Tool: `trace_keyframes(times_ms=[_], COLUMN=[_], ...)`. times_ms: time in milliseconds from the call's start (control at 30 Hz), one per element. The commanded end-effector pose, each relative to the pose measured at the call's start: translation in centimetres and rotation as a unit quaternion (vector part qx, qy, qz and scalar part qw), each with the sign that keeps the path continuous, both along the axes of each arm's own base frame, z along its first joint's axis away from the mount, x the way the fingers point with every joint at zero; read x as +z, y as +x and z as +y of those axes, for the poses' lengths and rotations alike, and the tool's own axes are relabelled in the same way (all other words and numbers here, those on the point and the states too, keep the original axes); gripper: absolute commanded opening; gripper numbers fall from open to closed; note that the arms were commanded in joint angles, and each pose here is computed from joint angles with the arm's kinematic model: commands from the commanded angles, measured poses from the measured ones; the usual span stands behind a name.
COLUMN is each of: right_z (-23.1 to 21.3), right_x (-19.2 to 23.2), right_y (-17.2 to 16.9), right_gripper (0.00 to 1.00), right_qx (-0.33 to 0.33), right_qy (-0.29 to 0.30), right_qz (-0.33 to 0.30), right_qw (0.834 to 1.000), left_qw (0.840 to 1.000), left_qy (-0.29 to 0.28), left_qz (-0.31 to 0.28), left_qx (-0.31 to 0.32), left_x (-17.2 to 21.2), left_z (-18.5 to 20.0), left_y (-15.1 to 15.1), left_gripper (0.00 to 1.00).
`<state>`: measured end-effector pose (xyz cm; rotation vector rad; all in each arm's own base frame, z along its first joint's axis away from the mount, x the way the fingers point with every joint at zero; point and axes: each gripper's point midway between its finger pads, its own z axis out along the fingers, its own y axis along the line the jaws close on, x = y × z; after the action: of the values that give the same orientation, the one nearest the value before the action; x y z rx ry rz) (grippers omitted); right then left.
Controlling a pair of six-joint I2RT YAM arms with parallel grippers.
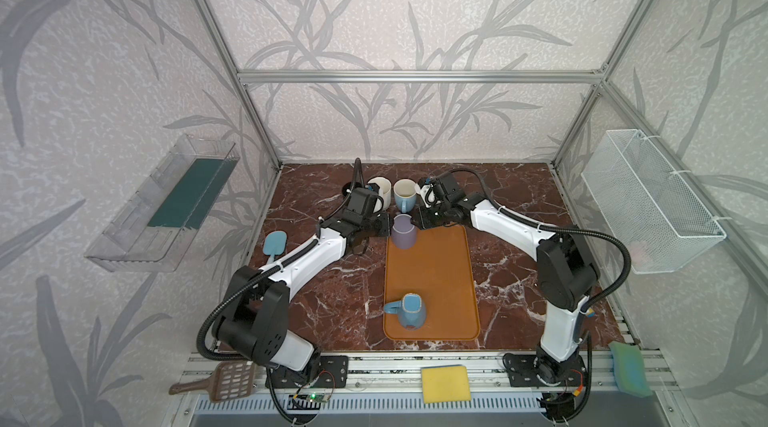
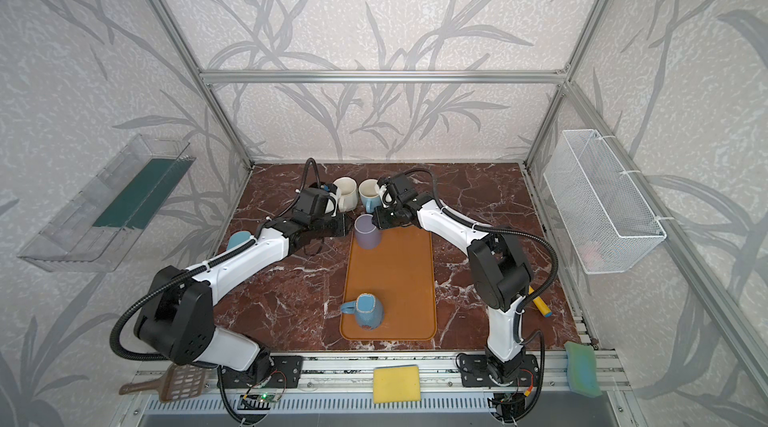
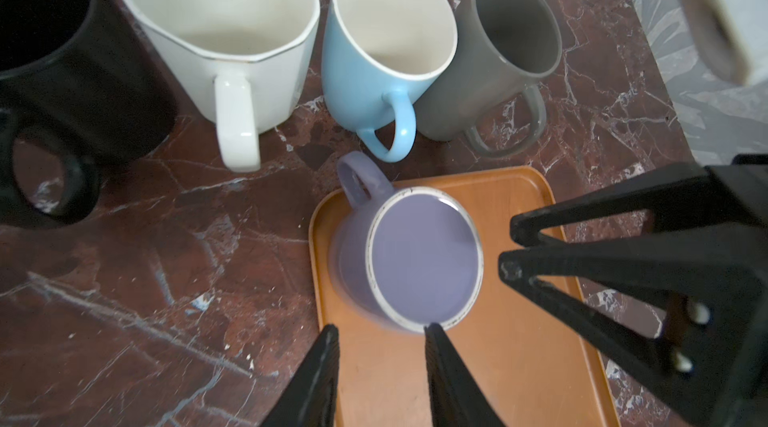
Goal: Turn the mug right side up
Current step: 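Move both grippers over the upside-down lavender mug on the tray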
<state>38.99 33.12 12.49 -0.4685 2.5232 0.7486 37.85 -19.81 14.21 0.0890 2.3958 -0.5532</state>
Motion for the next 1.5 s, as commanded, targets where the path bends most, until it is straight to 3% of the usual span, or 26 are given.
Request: trace_keyframes(times_ms=[0,633,1467], right_z=[0.9,0.9,-0.9], right_x=[-0.5,-1.9,-2.3], right_y=[0.0,-0.9,-1.0], right_gripper=[0.33,0.32,0.31], right_qx=[0.005,0.024,0.020], right_qy=[0.010,0.001,-0.031], right_qz=[0.006,0.020,0.014], right_qw=[1.000,1.000,0.999], left_qw=[1.000,0.999,0.994], left_qy=[-0.003,0.003,0.018], left_qz=[-0.009,0.024,0.081], left_qx=[-0.008,-0.032,-0.066], left_x=[0.5,-2.5,-5.5], left_z=[-0.7,-1.7,-4.9], left_y=[0.9,1.2,-3.9], left_gripper=[0.36,0.33,0.30])
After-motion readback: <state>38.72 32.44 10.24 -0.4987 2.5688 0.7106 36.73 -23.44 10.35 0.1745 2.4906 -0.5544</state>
